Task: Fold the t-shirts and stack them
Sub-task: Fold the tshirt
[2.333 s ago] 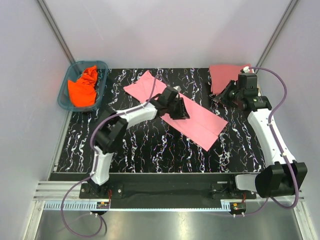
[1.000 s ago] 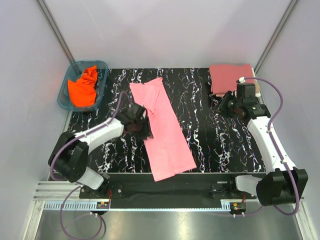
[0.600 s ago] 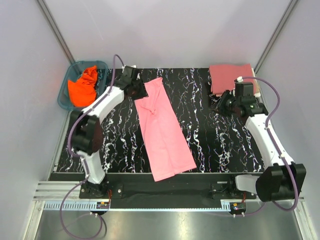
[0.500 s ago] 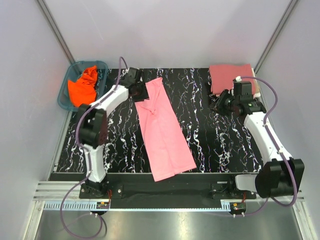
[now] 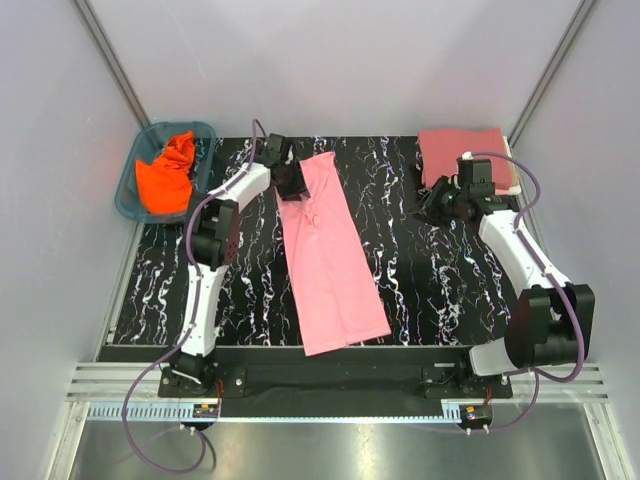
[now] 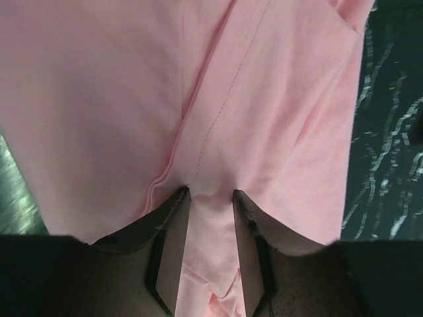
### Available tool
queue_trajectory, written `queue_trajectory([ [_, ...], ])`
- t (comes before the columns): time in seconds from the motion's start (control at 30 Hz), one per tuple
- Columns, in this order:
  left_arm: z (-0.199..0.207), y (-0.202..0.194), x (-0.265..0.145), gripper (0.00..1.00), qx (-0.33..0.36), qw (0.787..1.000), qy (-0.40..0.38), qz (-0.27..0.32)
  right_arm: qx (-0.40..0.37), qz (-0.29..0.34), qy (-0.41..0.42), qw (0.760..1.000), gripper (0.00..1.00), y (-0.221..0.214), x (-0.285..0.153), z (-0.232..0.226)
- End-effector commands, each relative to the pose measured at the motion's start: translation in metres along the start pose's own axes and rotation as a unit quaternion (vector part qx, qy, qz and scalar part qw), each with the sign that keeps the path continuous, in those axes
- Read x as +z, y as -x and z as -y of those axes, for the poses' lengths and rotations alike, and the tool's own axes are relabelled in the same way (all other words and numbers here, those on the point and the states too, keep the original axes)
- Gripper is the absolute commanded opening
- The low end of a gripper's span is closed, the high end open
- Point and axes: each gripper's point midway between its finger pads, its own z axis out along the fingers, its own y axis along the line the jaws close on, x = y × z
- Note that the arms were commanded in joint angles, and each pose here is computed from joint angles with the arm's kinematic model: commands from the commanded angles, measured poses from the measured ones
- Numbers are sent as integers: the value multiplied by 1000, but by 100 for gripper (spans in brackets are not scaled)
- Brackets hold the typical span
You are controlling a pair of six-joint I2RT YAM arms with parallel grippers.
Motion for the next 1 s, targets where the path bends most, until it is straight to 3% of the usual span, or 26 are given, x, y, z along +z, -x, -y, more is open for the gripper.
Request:
queue_trajectory([
  [0.0,21,-20,28,40,-1,997,-58,-51,-11,27,39,999,26,23,-4,-27],
  [0.17,42,-16,48,42,32,994,-95,-51,-10,29,40,999,26,33,4,-31],
  [0.27,72,-3,48,43,50,984,-163,-48,1,17,44,999,25,35,13,-34],
  [0.43,95,26,5,44,72,971,-227,-26,8,14,48,999,27,39,25,-35],
  [0.63,118,48,-92,46,111,961,-252,32,8,12,35,999,28,35,31,-26],
  [0.83,103,8,-131,47,102,970,-218,19,14,-3,28,1000,28,17,26,-15],
  [0.97,76,-55,-130,47,89,977,-191,-30,6,-24,8,1000,29,5,37,0],
])
